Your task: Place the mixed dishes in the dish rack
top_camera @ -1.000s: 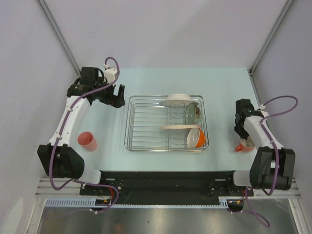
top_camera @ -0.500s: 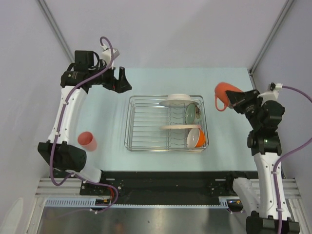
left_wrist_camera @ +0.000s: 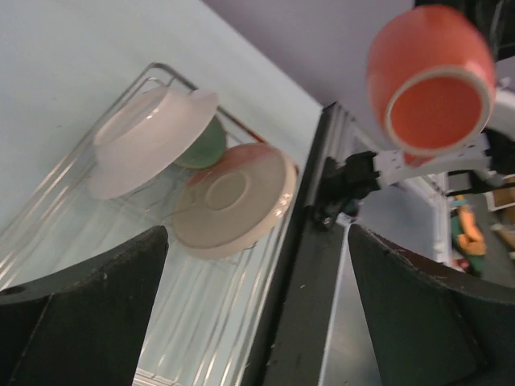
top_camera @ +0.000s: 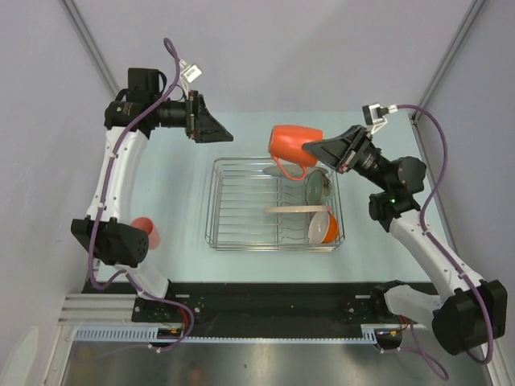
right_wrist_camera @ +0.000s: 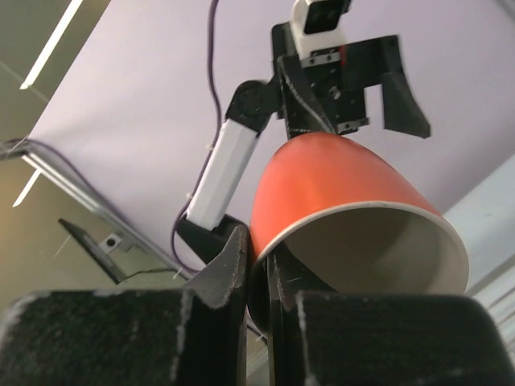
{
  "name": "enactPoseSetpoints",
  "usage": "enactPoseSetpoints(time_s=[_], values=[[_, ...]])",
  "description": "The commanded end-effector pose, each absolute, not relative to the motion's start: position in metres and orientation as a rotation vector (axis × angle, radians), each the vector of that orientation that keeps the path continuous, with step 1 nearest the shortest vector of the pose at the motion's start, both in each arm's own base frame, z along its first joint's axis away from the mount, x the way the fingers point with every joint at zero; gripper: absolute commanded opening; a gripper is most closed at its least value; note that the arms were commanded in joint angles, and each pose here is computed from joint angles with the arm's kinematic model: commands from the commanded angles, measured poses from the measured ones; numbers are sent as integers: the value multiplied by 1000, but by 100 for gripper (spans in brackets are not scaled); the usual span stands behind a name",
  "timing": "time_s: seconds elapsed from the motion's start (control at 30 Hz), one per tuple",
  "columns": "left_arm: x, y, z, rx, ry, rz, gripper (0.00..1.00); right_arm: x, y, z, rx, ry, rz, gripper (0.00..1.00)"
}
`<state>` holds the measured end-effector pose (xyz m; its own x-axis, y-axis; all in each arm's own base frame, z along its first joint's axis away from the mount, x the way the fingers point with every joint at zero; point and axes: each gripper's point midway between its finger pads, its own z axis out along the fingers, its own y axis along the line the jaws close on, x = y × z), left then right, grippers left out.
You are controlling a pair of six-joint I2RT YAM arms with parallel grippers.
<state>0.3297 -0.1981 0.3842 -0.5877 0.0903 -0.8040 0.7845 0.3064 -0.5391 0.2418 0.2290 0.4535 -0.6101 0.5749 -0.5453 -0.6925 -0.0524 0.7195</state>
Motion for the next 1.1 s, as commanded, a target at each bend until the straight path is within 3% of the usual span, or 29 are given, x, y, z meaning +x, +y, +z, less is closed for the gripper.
enactPoseSetpoints(time_s=[0.0, 0.17, 0.33, 0.9, 1.07], values=[[294, -209, 419, 845, 1747, -1587, 100, 218, 239, 486, -283, 1126, 1850, 0], [275, -210, 438, 808, 1735, -1755, 100, 226, 259, 471, -286, 1162, 1882, 0], [269, -217, 429, 836, 1698, -1764, 100, 239, 280, 452, -268, 1200, 1946, 0], [305, -223, 389, 709, 1834, -1411, 100, 232, 307, 450, -345, 1191, 2031, 0], [299, -229, 388, 738, 1826, -1444, 100, 238, 308, 452, -326, 1177, 2023, 0]])
